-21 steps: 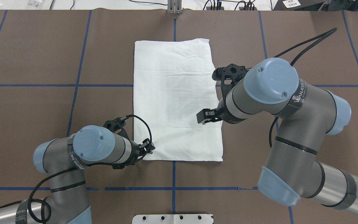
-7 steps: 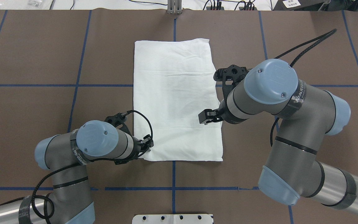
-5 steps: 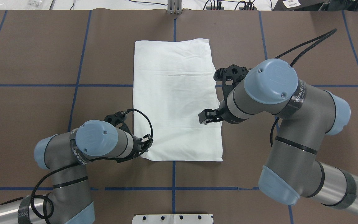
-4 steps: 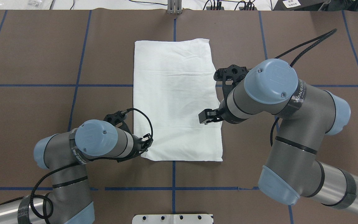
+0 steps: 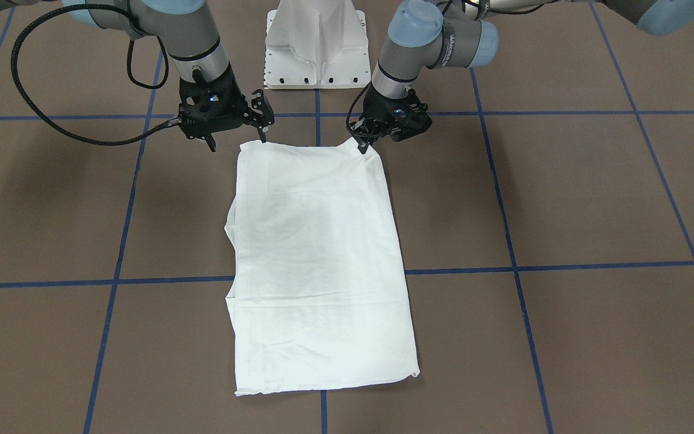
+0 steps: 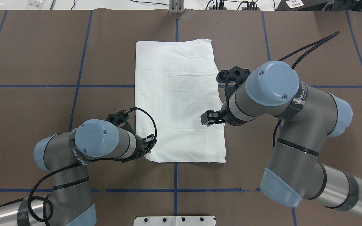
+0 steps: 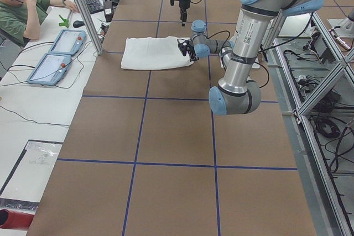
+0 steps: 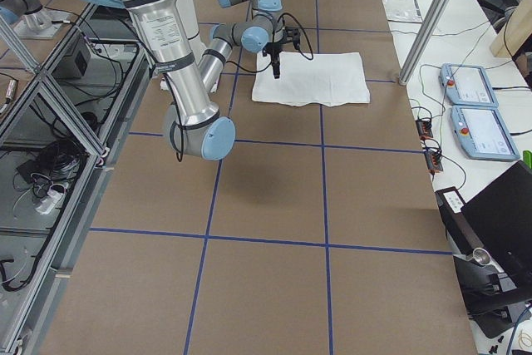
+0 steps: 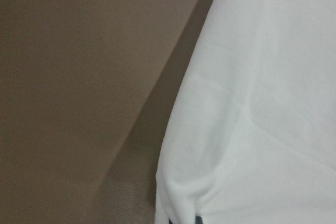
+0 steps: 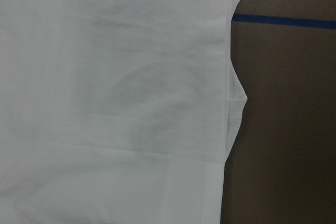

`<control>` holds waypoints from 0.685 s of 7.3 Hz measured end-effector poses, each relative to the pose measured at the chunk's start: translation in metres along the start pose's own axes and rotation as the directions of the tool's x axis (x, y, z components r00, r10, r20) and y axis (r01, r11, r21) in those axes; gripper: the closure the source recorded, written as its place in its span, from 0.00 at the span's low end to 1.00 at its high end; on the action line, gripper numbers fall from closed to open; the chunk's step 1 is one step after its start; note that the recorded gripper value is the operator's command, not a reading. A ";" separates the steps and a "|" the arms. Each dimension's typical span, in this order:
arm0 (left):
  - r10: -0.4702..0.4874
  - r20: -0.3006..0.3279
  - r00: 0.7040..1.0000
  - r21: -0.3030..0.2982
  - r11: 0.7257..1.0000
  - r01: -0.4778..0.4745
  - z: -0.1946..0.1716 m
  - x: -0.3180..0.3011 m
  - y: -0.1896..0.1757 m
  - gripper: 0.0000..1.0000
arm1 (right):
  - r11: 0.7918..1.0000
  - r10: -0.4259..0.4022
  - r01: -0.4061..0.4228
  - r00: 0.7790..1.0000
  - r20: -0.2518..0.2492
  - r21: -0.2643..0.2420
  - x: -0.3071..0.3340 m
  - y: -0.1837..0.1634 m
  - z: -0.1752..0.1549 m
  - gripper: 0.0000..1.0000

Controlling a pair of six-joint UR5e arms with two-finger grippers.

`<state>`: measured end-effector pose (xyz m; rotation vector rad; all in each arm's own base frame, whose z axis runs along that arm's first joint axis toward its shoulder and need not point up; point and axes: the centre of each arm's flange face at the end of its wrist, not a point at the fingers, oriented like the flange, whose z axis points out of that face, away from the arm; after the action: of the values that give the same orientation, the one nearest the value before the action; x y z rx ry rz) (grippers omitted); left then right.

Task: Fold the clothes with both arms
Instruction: 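Lower the left gripper onto the near corner while the right gripper moves to the other, then pinch both near corners of the shirt with the left and right grippers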

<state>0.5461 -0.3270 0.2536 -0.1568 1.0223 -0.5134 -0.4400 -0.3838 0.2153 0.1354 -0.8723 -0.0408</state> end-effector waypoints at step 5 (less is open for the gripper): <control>0.003 -0.012 1.000 -0.005 1.000 -0.003 -0.006 0.002 0.002 1.00 | 0.911 0.412 -0.413 0.909 -0.064 -0.010 -0.030 0.041 0.050 0.00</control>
<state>0.5424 -0.3258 0.2482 -0.1569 1.0351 -0.5094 -0.4989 -0.3453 0.2299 -0.0725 -0.8247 0.3486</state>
